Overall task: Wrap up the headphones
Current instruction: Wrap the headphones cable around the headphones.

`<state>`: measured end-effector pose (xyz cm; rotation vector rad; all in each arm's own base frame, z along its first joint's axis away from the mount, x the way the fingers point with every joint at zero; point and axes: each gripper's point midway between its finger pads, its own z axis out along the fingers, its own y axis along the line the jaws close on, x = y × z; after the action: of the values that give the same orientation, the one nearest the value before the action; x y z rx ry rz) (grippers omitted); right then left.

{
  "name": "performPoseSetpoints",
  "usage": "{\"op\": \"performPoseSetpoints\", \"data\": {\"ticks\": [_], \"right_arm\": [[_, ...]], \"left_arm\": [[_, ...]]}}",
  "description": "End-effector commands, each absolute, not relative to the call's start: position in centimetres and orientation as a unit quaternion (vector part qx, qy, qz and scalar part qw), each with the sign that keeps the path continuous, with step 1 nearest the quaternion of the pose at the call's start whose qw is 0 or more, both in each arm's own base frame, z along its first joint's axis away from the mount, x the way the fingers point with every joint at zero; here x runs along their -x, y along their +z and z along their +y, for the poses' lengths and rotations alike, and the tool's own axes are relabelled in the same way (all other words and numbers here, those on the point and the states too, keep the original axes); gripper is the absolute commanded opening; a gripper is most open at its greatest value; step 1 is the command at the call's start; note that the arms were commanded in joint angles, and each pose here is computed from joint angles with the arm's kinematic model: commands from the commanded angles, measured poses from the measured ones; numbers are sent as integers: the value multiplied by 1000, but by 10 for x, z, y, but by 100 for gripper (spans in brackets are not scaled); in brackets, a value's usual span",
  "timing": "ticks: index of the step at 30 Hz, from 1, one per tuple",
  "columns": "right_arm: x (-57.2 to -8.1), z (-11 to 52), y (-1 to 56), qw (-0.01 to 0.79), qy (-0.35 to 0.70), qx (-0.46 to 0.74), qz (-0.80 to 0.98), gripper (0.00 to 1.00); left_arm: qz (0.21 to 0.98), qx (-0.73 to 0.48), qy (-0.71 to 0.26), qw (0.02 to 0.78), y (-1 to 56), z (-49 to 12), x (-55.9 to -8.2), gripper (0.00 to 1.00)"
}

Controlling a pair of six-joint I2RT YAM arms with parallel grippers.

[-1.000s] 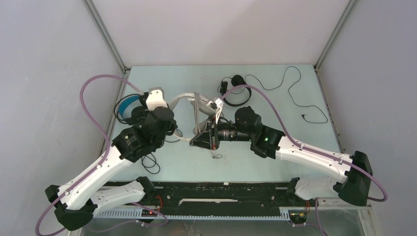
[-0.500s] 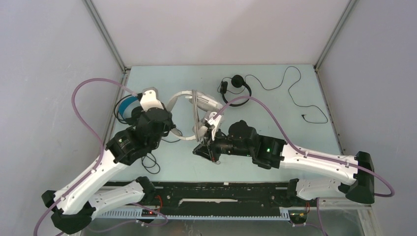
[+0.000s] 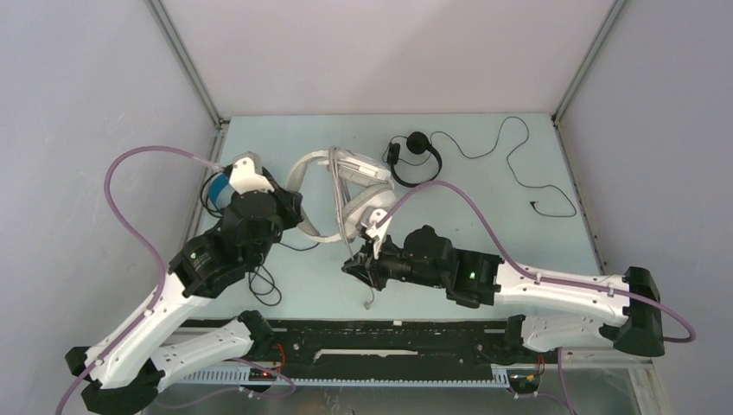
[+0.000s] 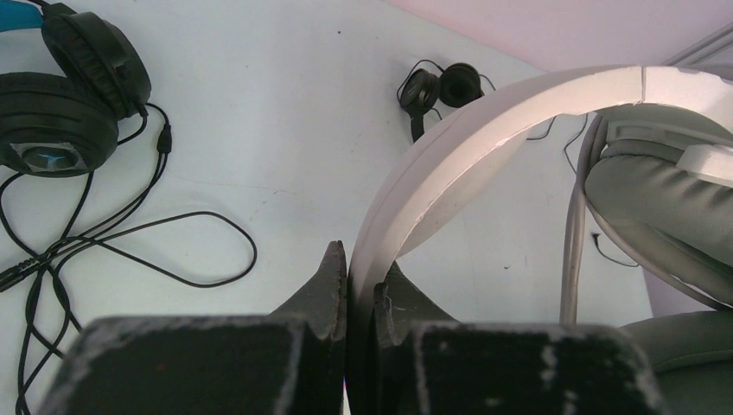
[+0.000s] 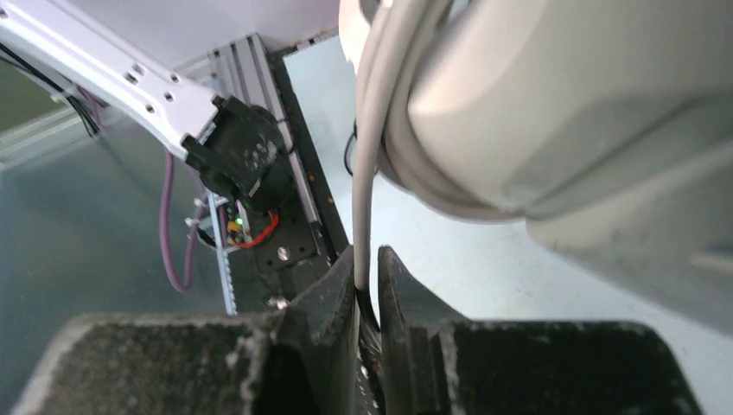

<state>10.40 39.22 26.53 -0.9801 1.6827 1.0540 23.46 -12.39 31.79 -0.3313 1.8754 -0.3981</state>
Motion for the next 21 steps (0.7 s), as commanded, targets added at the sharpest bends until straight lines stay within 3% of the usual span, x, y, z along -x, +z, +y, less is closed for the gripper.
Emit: {"op": "performPoseSetpoints", "data": {"ticks": [1, 21], "right_arm": [[-106, 390, 289, 503, 445, 385, 634, 16], [-99, 385, 241, 523, 463, 392, 599, 27]], "left_arm": [[716, 206, -285, 603, 398, -125, -232, 0], [706, 198, -327, 596, 418, -135, -227, 0]]}}
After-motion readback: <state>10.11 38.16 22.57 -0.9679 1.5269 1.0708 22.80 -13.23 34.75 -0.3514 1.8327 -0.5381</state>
